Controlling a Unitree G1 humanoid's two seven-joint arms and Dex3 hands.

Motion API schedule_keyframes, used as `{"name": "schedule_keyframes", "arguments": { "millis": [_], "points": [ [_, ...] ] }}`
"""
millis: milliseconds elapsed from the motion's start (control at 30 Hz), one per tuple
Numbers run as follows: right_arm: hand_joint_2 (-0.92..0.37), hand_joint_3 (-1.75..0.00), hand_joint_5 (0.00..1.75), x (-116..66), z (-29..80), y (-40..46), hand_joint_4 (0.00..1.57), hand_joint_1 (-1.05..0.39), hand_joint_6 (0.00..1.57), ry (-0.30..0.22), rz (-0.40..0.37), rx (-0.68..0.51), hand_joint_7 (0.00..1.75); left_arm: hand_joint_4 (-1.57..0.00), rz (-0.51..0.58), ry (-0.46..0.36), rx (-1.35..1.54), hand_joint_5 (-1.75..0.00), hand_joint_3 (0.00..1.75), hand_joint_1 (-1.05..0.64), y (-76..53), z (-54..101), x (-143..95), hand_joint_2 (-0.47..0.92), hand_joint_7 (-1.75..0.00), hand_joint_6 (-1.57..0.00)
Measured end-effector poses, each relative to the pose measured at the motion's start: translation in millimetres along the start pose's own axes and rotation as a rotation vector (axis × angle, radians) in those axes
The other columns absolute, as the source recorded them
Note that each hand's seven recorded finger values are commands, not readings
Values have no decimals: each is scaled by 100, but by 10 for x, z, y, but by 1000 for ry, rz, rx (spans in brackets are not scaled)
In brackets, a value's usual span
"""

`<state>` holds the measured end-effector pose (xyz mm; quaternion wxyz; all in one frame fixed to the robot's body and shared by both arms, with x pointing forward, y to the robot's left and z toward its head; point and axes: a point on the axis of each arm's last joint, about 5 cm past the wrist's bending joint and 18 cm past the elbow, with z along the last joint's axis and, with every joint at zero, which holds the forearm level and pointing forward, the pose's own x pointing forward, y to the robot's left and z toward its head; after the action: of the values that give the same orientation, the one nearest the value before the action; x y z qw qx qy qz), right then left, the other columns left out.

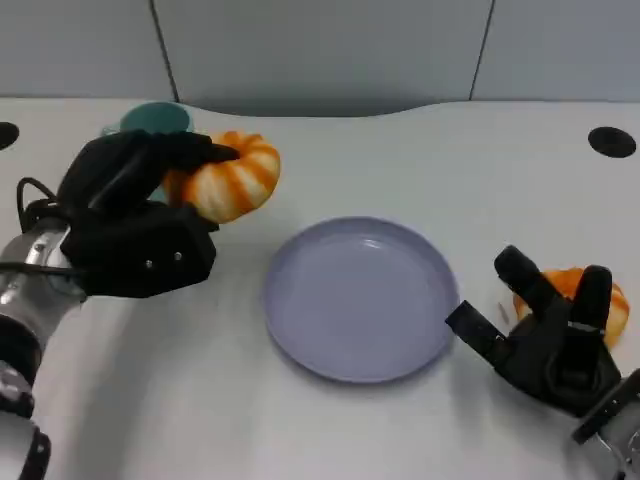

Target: Grasp the bread from the table and place it into the plate.

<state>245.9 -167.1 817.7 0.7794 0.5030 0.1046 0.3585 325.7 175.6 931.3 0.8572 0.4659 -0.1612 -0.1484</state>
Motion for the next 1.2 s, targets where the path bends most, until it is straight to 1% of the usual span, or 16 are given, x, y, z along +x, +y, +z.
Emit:
{"name": "schedule_keyframes", "arguments": {
  "millis": [67, 167, 300, 500, 600, 667, 733, 933, 967, 1000, 1033, 1067, 1100, 1133, 1167, 1200],
  "points": [
    [-92, -15, 132, 5, -3, -3, 70, -67, 95, -1, 1, 0, 46, -102, 16, -11, -19, -54, 0, -12, 5, 4, -2, 84, -9, -115],
    [-92, -14, 131, 28, 0, -2, 72, -68, 96, 4, 12, 1, 46, -102, 50, -39, -62, -55, 0, -12, -13, 24, -9, 82, -9, -116],
    [-92, -14, 130, 46, 2, 3, 72, -68, 95, 14, 13, -17, 47, -102, 34, -74, -98, -55, 0, -11, -128, 76, -17, 83, -7, -115],
    [-92, -13, 131, 65, 10, 14, 72, -70, 95, 9, 17, -35, 48, -103, -58, -144, -83, -58, 0, -13, -340, 162, -48, 83, -7, -116],
    [-92, -13, 132, 84, 22, 29, 72, -71, 94, 10, 16, -48, 49, -93, -138, -187, -54, -87, 0, -13, -498, 217, -84, 83, -6, -116],
    [-92, -13, 132, 103, 17, 45, 72, -71, 93, 9, 23, -58, 50, -89, -180, -208, -46, -94, 0, -13, -602, 240, -126, 84, -5, -117],
    [-92, -13, 131, 107, 7, 50, 71, -70, 92, 9, 26, -60, 50, -89, -198, -216, -59, -97, 0, -14, -665, 251, -159, 84, -6, -117],
    [-92, -13, 130, 102, -2, 47, 72, -70, 92, 11, 31, -57, 50, -87, -196, -220, -66, -96, 1, -14, -669, 248, -167, 85, -5, -116],
    [-92, -13, 130, 102, -2, 47, 72, -70, 92, 11, 31, -57, 49, -66, -196, -222, -67, -73, 0, -21, -669, 248, -168, 85, -2, -95],
    [-92, -13, 130, 101, -3, 46, 72, -70, 92, 11, 31, -56, 49, -61, -200, -221, -68, -58, 0, -23, -668, 248, -167, 85, -1, -87],
    [-92, -13, 130, 100, -5, 45, 72, -70, 92, 11, 31, -55, 49, -60, -212, -219, -69, -51, 0, -24, -666, 247, -167, 85, -1, -83],
    [-92, -13, 130, 98, -8, 43, 73, -70, 92, 11, 32, -54, 49, -49, -227, -217, -67, -41, 1, -32, -666, 245, -167, 86, 0, -72],
    [-92, -13, 130, 97, -9, 42, 73, -70, 92, 11, 32, -53, 49, -30, -241, -214, -65, -30, 3, -48, -666, 243, -167, 89, 0, -52],
    [-92, -13, 130, 97, -10, 42, 72, -70, 92, 11, 32, -52, 49, -15, -258, -206, -65, -22, 11, -61, -664, 239, -165, 91, 0, -36],
    [-92, -14, 129, 97, -10, 42, 72, -70, 92, 11, 32, -52, 50, -6, -278, -193, -65, -9, 24, -74, -661, 233, -162, 91, -1, -21],
    [-92, -14, 129, 97, -9, 42, 72, -71, 92, 10, 31, -54, 50, -3, -297, -177, -66, -5, 31, -79, -657, 226, -159, 92, -1, -13]
  ]
}}
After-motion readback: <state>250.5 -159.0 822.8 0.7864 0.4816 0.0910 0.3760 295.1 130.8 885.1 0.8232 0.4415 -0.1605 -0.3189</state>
